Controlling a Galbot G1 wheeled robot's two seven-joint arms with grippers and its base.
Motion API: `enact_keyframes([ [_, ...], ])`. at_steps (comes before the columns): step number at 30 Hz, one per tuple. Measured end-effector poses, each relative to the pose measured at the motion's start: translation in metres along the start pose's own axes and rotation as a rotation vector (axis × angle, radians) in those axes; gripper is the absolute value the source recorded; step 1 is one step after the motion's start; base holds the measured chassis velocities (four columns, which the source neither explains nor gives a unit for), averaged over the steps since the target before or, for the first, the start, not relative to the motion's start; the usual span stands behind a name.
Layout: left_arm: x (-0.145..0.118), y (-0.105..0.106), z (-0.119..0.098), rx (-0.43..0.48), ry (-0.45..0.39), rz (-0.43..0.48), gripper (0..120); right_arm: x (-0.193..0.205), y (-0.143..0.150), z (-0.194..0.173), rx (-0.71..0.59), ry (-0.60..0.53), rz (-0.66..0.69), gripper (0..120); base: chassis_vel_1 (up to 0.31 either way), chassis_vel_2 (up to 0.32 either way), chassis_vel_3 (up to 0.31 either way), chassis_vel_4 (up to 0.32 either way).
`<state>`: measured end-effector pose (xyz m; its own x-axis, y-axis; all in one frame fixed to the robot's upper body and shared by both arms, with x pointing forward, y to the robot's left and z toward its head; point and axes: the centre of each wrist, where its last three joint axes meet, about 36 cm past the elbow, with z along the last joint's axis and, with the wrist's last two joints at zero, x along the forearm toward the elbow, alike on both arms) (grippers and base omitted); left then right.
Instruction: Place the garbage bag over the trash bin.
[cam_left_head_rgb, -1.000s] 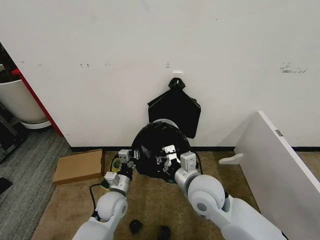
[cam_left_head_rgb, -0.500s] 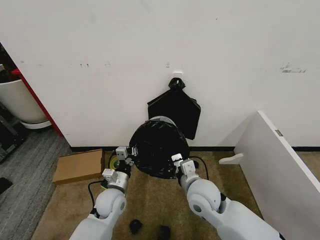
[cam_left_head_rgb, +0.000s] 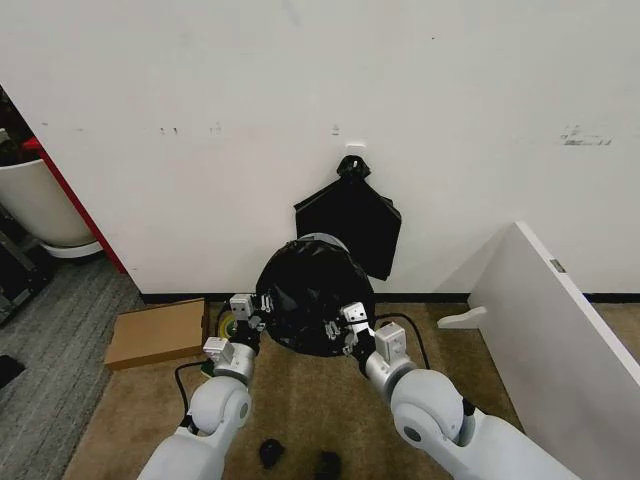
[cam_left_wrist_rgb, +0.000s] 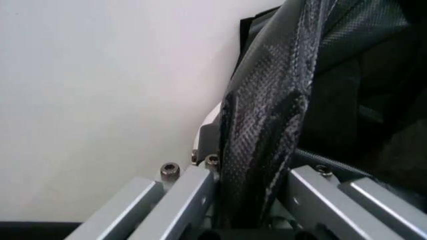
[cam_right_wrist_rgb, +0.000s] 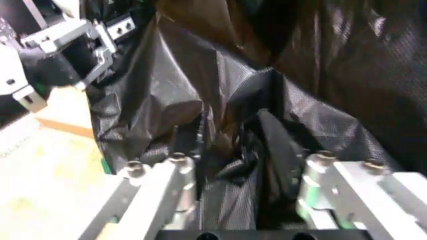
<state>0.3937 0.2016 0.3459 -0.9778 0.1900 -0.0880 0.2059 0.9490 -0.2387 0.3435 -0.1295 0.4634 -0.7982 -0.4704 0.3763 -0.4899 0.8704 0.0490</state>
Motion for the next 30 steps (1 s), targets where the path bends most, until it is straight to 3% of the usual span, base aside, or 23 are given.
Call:
enact_keyframes([
  [5,0.001,0.001,-0.001,-0.001,-0.001,-0.001,0,0.019,0.005,-0.016,-0.027,0.002,-0.020,48,0.000,0.000,0.000,0.000],
  [7,0.001,0.000,-0.002,0.000,-0.004,0.002,0,0.031,0.009,-0.028,-0.078,-0.057,-0.063,58,0.000,0.000,0.000,0.000],
  [9,0.002,-0.001,-0.002,0.000,-0.003,0.004,0,0.033,0.011,-0.032,-0.109,-0.098,-0.083,62,0.000,0.000,0.000,0.000],
  [11,0.004,-0.004,0.000,0.000,0.001,0.010,0,0.029,0.014,-0.038,-0.150,-0.142,-0.100,72,0.000,0.000,0.000,0.000],
  [14,0.005,-0.007,0.002,-0.001,0.001,0.017,0,0.011,0.018,-0.040,-0.175,-0.102,-0.063,82,0.000,0.000,0.000,0.000],
  [16,0.005,-0.008,0.003,-0.001,0.000,0.018,0,0.005,0.019,-0.040,-0.178,-0.086,-0.051,83,0.000,0.000,0.000,0.000],
  [21,0.004,-0.009,0.001,-0.002,-0.004,0.022,0,-0.029,0.017,-0.037,-0.171,-0.030,0.010,66,0.000,0.000,0.000,0.000],
  [25,0.004,-0.007,0.003,-0.005,0.000,0.016,0,-0.060,0.006,-0.039,-0.151,-0.046,0.072,39,0.000,0.000,0.000,0.000],
  [30,0.005,-0.007,0.005,-0.005,0.001,0.014,0,-0.071,0.003,-0.038,-0.114,-0.003,0.117,23,0.000,0.000,0.000,0.000],
])
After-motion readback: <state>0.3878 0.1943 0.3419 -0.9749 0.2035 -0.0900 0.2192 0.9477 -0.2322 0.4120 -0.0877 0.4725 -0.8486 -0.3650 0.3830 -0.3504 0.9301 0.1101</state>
